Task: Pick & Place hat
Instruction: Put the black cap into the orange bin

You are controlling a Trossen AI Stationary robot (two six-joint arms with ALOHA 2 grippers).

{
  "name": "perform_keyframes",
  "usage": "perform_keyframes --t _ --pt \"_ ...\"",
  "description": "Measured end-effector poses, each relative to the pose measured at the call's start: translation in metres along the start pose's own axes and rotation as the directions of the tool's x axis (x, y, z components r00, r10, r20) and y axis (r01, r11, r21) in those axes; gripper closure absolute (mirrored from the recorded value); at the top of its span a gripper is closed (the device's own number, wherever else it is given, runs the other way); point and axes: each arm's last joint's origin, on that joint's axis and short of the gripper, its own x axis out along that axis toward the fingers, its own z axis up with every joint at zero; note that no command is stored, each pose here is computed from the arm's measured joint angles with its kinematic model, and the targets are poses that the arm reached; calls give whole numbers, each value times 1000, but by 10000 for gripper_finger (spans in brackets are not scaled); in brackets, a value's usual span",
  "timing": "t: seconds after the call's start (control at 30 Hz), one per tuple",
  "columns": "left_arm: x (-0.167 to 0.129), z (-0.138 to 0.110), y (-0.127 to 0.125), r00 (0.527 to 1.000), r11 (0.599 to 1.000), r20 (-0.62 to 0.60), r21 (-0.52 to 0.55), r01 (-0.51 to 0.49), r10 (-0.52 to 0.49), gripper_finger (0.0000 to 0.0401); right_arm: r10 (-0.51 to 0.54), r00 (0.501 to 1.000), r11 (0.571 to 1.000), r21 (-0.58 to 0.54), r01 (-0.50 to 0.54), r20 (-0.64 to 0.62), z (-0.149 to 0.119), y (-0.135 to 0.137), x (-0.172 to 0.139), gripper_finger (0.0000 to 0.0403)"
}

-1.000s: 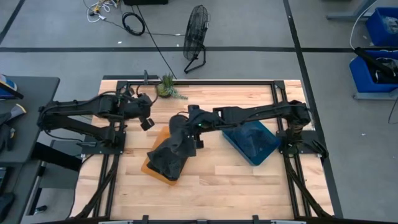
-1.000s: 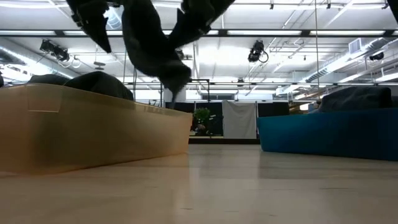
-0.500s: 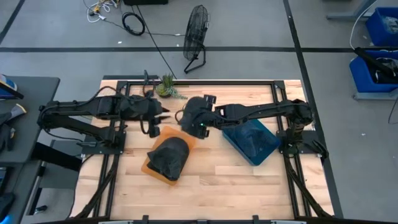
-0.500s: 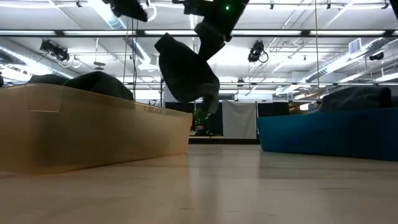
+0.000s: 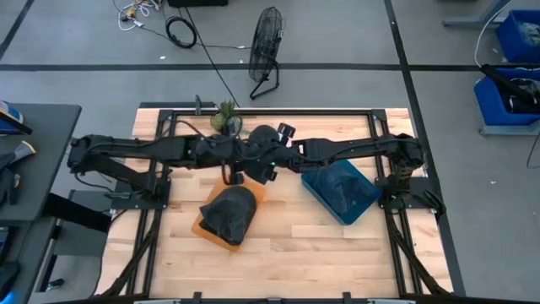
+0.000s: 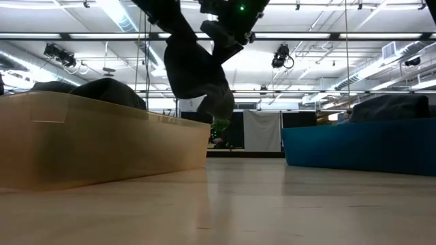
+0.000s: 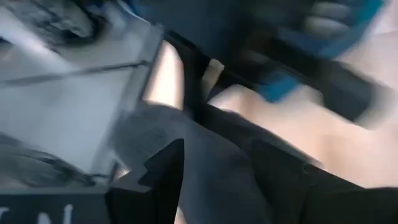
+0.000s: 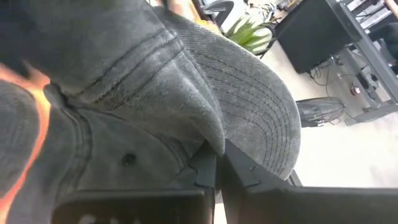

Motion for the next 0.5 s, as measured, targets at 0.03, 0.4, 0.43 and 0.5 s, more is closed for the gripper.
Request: perform_keyframes --t 0.03,0.4,0.43,0.5 --pt "4 1 -1 1000 999 4 21 -26 26 211 2 1000 1000 -2 -2 1 0 1 -1 394" --pt "17 0 -4 999 996 -17 73 -45 46 209 25 999 1000 -15 -25 27 3 4 -2 393" --pt "18 0 -4 999 996 -17 72 -46 47 209 45 999 999 -16 -45 29 3 4 -2 393" --pt "20 -1 -2 998 996 -26 69 -50 52 210 90 995 996 -12 -90 39 4 5 -2 393"
